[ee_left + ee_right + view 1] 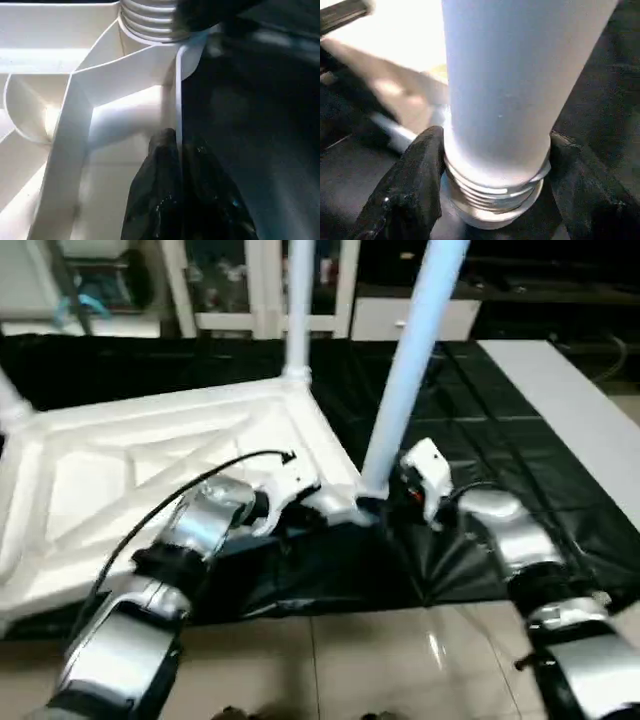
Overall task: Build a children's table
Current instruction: Rotate leg to tighten
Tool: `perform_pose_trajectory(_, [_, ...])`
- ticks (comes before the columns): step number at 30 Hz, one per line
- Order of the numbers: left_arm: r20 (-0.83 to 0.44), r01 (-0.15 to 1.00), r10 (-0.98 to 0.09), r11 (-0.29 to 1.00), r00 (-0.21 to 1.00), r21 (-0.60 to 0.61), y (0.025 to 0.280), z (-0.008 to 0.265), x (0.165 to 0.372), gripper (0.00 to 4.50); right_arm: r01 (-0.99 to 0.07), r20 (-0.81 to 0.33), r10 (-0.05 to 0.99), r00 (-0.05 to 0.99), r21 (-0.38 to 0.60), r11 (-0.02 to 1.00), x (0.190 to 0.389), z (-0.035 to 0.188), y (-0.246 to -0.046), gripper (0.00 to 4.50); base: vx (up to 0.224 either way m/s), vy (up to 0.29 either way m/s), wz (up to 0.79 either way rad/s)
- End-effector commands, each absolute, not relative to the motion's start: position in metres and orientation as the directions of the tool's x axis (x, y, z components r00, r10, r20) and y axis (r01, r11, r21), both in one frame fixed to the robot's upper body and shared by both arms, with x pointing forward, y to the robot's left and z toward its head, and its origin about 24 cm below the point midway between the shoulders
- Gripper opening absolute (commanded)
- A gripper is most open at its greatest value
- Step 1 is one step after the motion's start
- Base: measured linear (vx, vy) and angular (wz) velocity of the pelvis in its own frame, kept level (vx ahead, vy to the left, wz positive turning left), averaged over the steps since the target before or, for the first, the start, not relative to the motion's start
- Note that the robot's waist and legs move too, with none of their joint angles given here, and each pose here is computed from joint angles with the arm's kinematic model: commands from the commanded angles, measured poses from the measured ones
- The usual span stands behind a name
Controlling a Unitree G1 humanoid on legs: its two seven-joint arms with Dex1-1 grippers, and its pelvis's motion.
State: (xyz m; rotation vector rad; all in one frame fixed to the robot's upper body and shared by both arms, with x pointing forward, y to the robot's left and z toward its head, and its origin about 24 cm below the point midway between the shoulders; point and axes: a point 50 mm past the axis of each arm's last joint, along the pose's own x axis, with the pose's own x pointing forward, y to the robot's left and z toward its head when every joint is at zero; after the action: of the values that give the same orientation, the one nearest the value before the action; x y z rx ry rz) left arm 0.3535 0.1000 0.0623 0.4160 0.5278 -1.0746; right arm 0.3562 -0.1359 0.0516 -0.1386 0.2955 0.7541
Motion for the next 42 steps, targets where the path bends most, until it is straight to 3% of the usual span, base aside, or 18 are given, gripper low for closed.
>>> perform_pose_trajectory(1, [-0.535,0.925,-0.772,0.375,0.344,0.053,0.075,0.069,0.353,0.0,-0.562,-0.346,0.515,0.784,-0.042,0.826,0.362,0.045,-0.142,2.72,0.0,0.0,0.0])
perform_pose_trajectory(7, [-0.498,0.897,-0.763,0.436,0.413,0.077,0.061,0.075,0.362,0.0,-0.298,-0.329,0.279,0.902,-0.009,0.955,0.373,0.043,-0.129,2.72,0.0,0.0,0.0])
perform_pose_trajectory(13, [-0.502,0.883,-0.743,0.461,0.442,0.095,0.06,0.072,0.365,0.0,-0.06,-0.326,0.059,0.944,0.009,0.998,0.378,0.045,-0.113,2.72,0.0,0.0,0.0])
perform_pose_trajectory(17, [-0.516,0.88,-0.733,0.464,0.443,0.097,0.065,0.068,0.364,0.0,-0.041,-0.319,0.045,0.947,0.02,0.999,0.379,0.046,-0.106,2.72,0.0,0.0,0.0])
perform_pose_trajectory(24, [-0.512,0.869,-0.724,0.484,0.463,0.101,0.073,0.065,0.365,0.0,-0.052,-0.29,0.064,0.955,0.049,0.997,0.382,0.052,-0.101,2.72,0.0,0.0,0.0])
perform_pose_trajectory(25, [-0.509,0.869,-0.727,0.486,0.462,0.095,0.074,0.063,0.363,0.0,-0.097,-0.238,0.106,0.966,0.05,0.994,0.384,0.06,-0.099,2.72,0.0,0.0,0.0])
perform_pose_trajectory(26, [-0.509,0.869,-0.727,0.486,0.461,0.094,0.074,0.063,0.363,0.0,-0.108,-0.23,0.117,0.966,0.05,0.993,0.384,0.061,-0.099,3.07,0.0,0.0,0.0])
perform_pose_trajectory(29, [-0.508,0.87,-0.728,0.484,0.46,0.093,0.074,0.062,0.362,0.0,-0.156,-0.201,0.16,0.966,0.036,0.987,0.385,0.064,-0.098,3.43,0.0,0.0,0.0])
perform_pose_trajectory(37, [-0.521,0.884,-0.735,0.46,0.434,0.087,0.087,0.059,0.358,0.0,-0.296,-0.134,0.292,0.947,-0.009,0.955,0.382,0.073,-0.113,4.06,0.0,0.0,0.0])
perform_pose_trajectory(41, [-0.551,0.923,-0.759,0.381,0.347,0.055,0.098,0.053,0.346,0.0,-0.501,-0.183,0.491,0.852,-0.015,0.865,0.373,0.074,-0.136,4.37,0.0,0.0,0.0])
perform_pose_trajectory(42, [-0.552,0.924,-0.76,0.379,0.344,0.054,0.098,0.053,0.346,0.0,-0.512,-0.187,0.501,0.845,-0.015,0.859,0.372,0.074,-0.137,4.43,0.0,0.0,0.0])
